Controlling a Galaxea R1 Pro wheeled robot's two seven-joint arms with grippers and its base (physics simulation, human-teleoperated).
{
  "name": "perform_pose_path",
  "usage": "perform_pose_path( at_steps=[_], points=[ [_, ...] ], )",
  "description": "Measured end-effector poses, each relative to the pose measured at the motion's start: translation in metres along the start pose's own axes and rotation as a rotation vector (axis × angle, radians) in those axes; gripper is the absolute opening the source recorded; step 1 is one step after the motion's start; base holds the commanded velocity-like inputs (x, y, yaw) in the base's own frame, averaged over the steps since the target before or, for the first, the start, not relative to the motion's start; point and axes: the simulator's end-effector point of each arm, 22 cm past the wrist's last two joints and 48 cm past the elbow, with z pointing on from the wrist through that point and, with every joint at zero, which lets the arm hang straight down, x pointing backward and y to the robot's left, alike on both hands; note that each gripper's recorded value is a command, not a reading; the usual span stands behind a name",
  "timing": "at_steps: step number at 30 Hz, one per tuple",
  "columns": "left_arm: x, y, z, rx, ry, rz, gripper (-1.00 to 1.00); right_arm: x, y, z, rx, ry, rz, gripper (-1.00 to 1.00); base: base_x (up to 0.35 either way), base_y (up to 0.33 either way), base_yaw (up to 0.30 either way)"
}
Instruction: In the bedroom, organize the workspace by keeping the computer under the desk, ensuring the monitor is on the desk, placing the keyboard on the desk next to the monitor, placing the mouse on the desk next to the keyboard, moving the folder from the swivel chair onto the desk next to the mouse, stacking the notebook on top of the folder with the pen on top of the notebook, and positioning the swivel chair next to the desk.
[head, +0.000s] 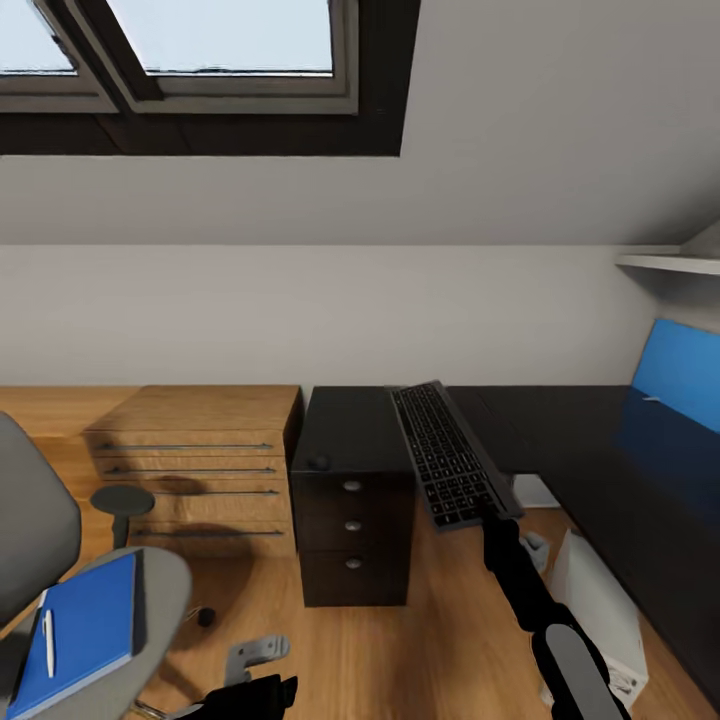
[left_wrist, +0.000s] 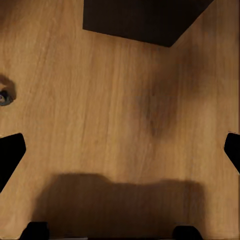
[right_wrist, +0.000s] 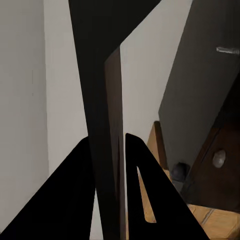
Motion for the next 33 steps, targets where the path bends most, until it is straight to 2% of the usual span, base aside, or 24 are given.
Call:
perform_pose_path(
  at_steps=[3, 4, 7, 14, 19, 23, 33],
  points=[
    [-0.002, -0.002, -0.004, 0.001, 0.0, 0.003, 1.0, -0.002, 0.003, 0.0, 0.007, -0.003, 0.001, -1.0, -0.251, -0.265, 0.0],
    [-0.003, -0.004, -0.005, 0.003, 0.0, 0.007, 1.0, -0.009, -0.007, -0.002, 0.033, -0.018, 0.015, -1.0, -0.228, -0.285, 0.0],
    [-0.005, -0.005, -0.009, 0.003, 0.0, 0.007, 1.0, -0.02, -0.008, -0.003, 0.04, -0.041, 0.057, -1.0, -0.234, -0.281, 0.0],
    [-0.012, -0.004, -0.018, 0.0, -0.002, 0.002, 1.0, -0.024, 0.001, -0.003, 0.043, -0.046, 0.065, -1.0, -0.275, -0.216, 0.0],
    [-0.017, -0.002, -0.024, -0.003, -0.005, -0.005, 1.0, -0.026, 0.008, -0.003, 0.044, -0.048, 0.065, -1.0, -0.331, -0.054, 0.0],
    [-0.022, 0.004, -0.029, -0.013, -0.007, -0.021, 1.0, -0.028, 0.003, -0.004, 0.069, -0.051, 0.069, -1.0, -0.342, -0.008, 0.0],
    [-0.029, 0.003, -0.041, -0.014, -0.008, -0.027, 1.0, -0.032, 0.008, -0.006, 0.1, -0.053, 0.072, -1.0, -0.343, -0.001, 0.0]
  ],
)
